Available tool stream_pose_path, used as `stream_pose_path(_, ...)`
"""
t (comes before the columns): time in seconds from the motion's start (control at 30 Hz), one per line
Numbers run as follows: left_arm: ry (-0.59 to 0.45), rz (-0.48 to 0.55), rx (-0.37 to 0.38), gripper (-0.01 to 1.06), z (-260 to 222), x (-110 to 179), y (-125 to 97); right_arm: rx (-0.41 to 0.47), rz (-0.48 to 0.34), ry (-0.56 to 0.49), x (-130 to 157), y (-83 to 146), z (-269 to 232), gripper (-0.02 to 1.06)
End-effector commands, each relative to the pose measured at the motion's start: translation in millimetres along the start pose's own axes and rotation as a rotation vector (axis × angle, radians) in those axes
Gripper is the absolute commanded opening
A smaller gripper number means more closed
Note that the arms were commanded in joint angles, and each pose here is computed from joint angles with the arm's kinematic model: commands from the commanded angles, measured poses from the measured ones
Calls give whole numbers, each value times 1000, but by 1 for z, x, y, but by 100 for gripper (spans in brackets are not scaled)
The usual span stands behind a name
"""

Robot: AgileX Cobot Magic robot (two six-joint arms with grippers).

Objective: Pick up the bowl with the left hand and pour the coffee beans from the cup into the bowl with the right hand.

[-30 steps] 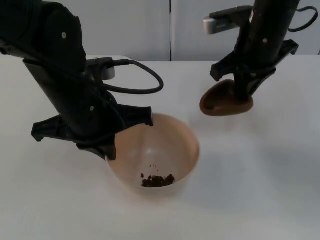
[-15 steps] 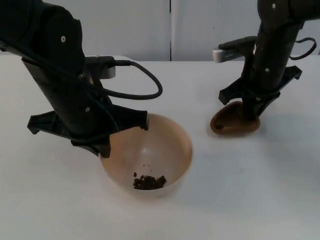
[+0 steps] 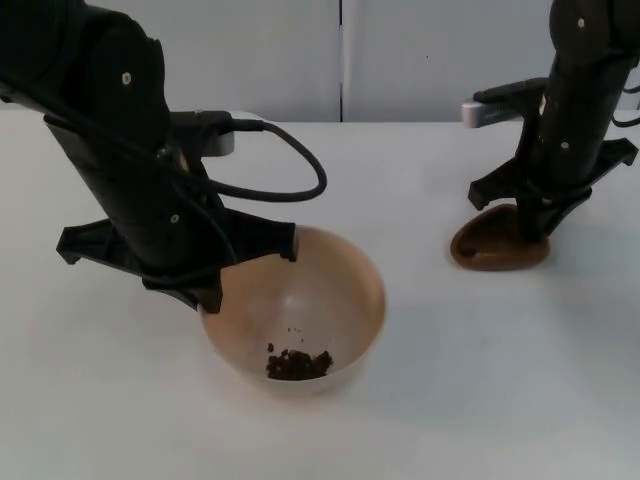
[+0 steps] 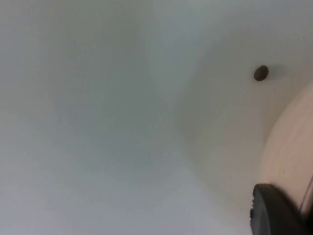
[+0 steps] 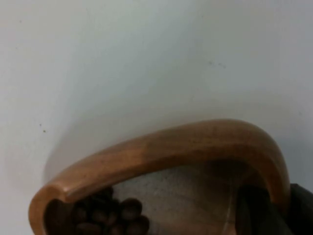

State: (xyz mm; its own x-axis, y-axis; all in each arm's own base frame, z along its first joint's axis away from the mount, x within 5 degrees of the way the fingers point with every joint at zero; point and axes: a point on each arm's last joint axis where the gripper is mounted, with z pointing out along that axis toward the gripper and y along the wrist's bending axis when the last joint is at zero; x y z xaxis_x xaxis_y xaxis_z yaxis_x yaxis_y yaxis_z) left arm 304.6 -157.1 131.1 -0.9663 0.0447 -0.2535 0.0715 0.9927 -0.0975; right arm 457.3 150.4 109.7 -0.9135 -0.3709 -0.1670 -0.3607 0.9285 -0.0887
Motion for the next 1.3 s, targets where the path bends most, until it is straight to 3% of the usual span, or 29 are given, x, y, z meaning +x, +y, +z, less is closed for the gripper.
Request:
stream_pose_path(0.0,-12,5,1,0,-1,-2,1,3,3,2,1,-1,1,0)
stream_pose_path(0.2,-12,5,1,13,-1,-2,1,3,3,4,1,-1,1,1)
stream_pose_path(0.33,-12,5,1,52,-1,-2,1,0,6,13,2,-1,1,16)
stream_pose_path(0.37,-12,5,1,52,-1,-2,1,0,6,13,2,-1,1,16)
stream_pose_path(0.43,-12,5,1,68,-1,-2,1,0,6,13,2,-1,1,27)
stream_pose_path(0.5,-12,5,1,76,-1,-2,1,-1,6,13,2,-1,1,40)
stream_pose_path(0.53,-12,5,1,76,-1,-2,1,-1,6,13,2,-1,1,40)
stream_pose_path(0.63,-16,5,3,79,-4,-2,1,-1,6,13,2,-1,1,57)
stream_pose_path(0.7,-36,5,12,79,-11,-4,0,-1,7,8,2,-1,-2,62)
stream_pose_path(0.97,-159,21,64,79,-52,-11,-3,2,16,-82,-5,-5,-45,63)
stream_pose_path(1.27,-330,87,122,79,-130,-6,1,14,31,-177,7,-13,-147,63)
